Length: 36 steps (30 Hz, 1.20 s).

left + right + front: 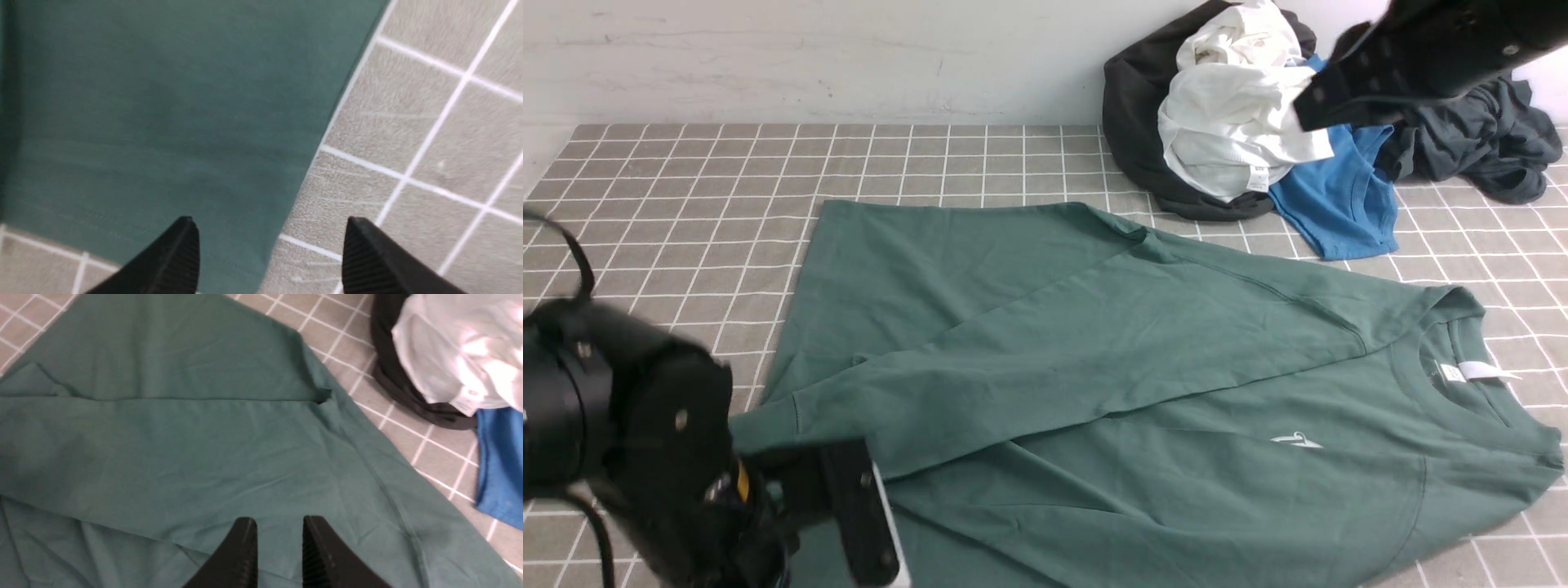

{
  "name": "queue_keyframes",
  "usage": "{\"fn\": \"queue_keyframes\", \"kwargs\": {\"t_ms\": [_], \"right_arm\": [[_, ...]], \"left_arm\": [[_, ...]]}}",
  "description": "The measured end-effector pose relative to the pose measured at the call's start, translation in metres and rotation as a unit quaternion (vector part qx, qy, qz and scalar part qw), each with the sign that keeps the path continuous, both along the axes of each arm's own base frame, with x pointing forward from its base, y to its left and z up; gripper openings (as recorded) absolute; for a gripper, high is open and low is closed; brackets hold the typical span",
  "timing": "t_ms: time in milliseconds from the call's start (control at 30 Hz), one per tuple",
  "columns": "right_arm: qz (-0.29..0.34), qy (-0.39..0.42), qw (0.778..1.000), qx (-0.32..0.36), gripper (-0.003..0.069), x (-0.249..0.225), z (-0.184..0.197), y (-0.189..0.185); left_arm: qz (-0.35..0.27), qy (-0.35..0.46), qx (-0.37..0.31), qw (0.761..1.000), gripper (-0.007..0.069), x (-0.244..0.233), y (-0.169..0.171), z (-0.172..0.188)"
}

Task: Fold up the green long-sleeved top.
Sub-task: Use both arms simultaneously to clamp the lower edge of the clothing fabric

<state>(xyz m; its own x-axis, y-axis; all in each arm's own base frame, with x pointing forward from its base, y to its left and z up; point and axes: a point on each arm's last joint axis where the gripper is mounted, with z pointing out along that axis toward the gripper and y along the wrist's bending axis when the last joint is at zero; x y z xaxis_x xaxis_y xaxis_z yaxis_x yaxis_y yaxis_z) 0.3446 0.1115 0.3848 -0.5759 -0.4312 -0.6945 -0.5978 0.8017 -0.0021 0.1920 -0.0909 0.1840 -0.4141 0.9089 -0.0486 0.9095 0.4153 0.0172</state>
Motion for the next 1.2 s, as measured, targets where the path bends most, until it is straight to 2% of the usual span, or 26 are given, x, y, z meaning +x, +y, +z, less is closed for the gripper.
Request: {"fn": "queue_keyframes", "kwargs": {"t_ms": [167, 233, 367, 433, 467, 500, 533, 567, 633, 700, 833, 1000, 1133, 1200], "right_arm": [[0.02, 0.011, 1.0, -0.003, 0.016, -0.003, -0.009, 0.008], [0.022, 0.015, 1.0, -0.004, 0.0159, -0.002, -0.018, 0.009], [0.019, 0.014, 1.0, -0.001, 0.016, -0.001, -0.025, 0.009], [0.019, 0.012, 1.0, 0.003, 0.016, -0.001, -0.027, 0.01], [0.019, 0.012, 1.0, 0.003, 0.016, -0.001, -0.027, 0.01], [0.02, 0.011, 1.0, 0.005, 0.016, 0.0, -0.027, 0.01], [0.02, 0.011, 1.0, 0.006, 0.016, 0.0, -0.027, 0.01], [0.022, 0.009, 1.0, 0.004, 0.016, 0.0, -0.026, 0.01], [0.032, 0.005, 0.999, -0.002, 0.016, -0.004, -0.024, 0.01], [0.043, -0.003, 0.999, -0.005, 0.0157, -0.012, -0.017, 0.01], [0.061, -0.043, 0.997, -0.004, 0.0129, -0.034, 0.007, 0.009], [0.09, -0.095, 0.991, -0.018, 0.0025, -0.081, 0.031, 0.0], [0.115, -0.071, 0.988, -0.073, -0.0008, -0.099, 0.006, -0.01], [0.14, -0.022, 0.982, -0.127, -0.0012, -0.105, -0.039, -0.016]], "left_arm": [[-0.027, -0.015, 0.014, 0.999, 0.0433, -0.005, 0.006, -0.019], [-0.049, -0.013, 0.041, 0.998, 0.043, -0.004, 0.01, -0.029], [-0.056, -0.003, 0.065, 0.996, 0.0393, -0.001, 0.012, -0.039], [-0.048, 0.011, 0.07, 0.996, 0.0325, -0.001, 0.012, -0.041], [-0.048, 0.012, 0.071, 0.996, 0.0318, -0.001, 0.012, -0.041], [-0.049, 0.018, 0.073, 0.996, 0.024, -0.002, 0.01, -0.041], [-0.05, 0.019, 0.073, 0.996, 0.024, -0.003, 0.01, -0.041], [-0.055, 0.021, 0.076, 0.995, 0.0147, -0.005, 0.008, -0.04], [-0.049, 0.017, 0.079, 0.996, 0.0052, -0.007, 0.007, -0.035], [-0.03, 0.006, 0.078, 0.997, 0.0016, -0.008, 0.008, -0.029], [0.025, -0.045, 0.073, 0.996, -0.0007, -0.009, 0.012, -0.013], [0.1, -0.121, 0.05, 0.986, -0.0008, -0.01, 0.018, 0.01], [0.129, -0.141, 0.032, 0.981, -0.0008, -0.013, 0.02, 0.02], [0.141, -0.147, 0.025, 0.979, -0.0008, -0.014, 0.02, 0.022]]}}
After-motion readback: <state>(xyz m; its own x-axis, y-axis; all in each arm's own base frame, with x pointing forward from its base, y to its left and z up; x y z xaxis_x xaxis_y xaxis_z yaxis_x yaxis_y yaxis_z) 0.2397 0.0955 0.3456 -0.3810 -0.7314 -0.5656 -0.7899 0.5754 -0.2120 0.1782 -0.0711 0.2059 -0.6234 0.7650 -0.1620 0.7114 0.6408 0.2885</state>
